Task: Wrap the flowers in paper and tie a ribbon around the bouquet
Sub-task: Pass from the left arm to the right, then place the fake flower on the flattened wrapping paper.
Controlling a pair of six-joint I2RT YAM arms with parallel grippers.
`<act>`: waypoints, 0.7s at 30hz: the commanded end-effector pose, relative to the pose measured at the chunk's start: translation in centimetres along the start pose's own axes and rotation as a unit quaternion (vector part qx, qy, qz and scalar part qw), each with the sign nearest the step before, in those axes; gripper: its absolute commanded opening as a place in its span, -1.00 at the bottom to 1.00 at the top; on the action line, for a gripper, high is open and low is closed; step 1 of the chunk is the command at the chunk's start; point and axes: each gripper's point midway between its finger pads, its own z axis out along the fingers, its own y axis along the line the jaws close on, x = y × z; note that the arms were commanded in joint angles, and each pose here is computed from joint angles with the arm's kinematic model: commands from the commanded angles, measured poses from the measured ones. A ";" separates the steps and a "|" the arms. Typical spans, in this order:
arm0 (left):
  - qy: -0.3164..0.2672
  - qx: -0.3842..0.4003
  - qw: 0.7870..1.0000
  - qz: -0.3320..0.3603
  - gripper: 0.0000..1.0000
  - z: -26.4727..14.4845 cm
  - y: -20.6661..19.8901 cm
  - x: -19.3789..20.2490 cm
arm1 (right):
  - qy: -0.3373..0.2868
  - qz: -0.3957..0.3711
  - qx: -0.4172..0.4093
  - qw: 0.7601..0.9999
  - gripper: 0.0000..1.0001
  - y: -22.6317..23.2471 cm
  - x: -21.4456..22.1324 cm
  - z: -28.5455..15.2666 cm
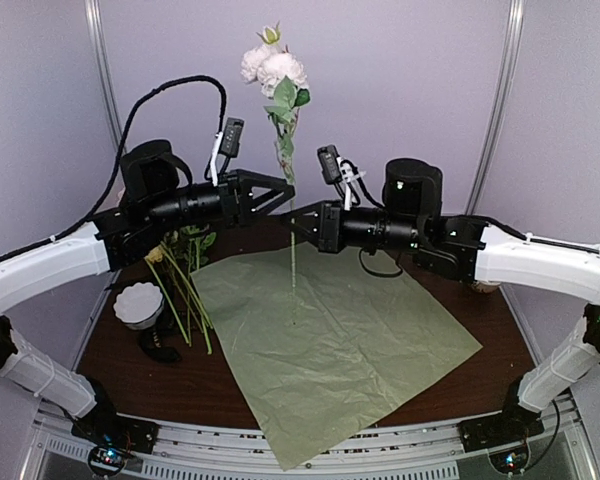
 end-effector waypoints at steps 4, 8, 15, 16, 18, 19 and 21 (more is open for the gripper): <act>0.095 -0.325 0.940 -0.034 0.56 -4.5 12.5 3.0 | 0.006 0.205 0.220 0.954 -1.00 -12.4 6.0 -3.5; 0.147 -0.406 0.899 -0.073 0.56 -7.6 16.9 6.2 | 0.047 0.258 0.263 0.929 -1.00 -16.5 10.4 -3.8; 0.166 -0.476 0.854 -0.130 0.54 -12.6 21.3 10.3 | 0.113 0.324 0.296 0.892 -1.00 -22.6 17.0 -3.2; 0.169 -0.484 0.848 -0.133 0.55 -13.2 21.8 10.7 | 0.118 0.326 0.300 0.889 -1.00 -23.0 17.3 -3.1; 0.176 -0.497 0.838 -0.137 0.55 -14.2 22.4 11.4 | 0.137 0.328 0.314 0.880 -1.00 -24.3 18.8 -3.1; 0.181 -0.504 0.833 -0.139 0.55 -14.7 22.8 11.8 | 0.144 0.330 0.321 0.876 -0.98 -24.9 19.4 -3.2; 0.186 -0.517 0.823 -0.145 0.55 -15.7 23.5 12.4 | 0.161 0.329 0.332 0.869 -0.88 -25.7 20.4 -3.4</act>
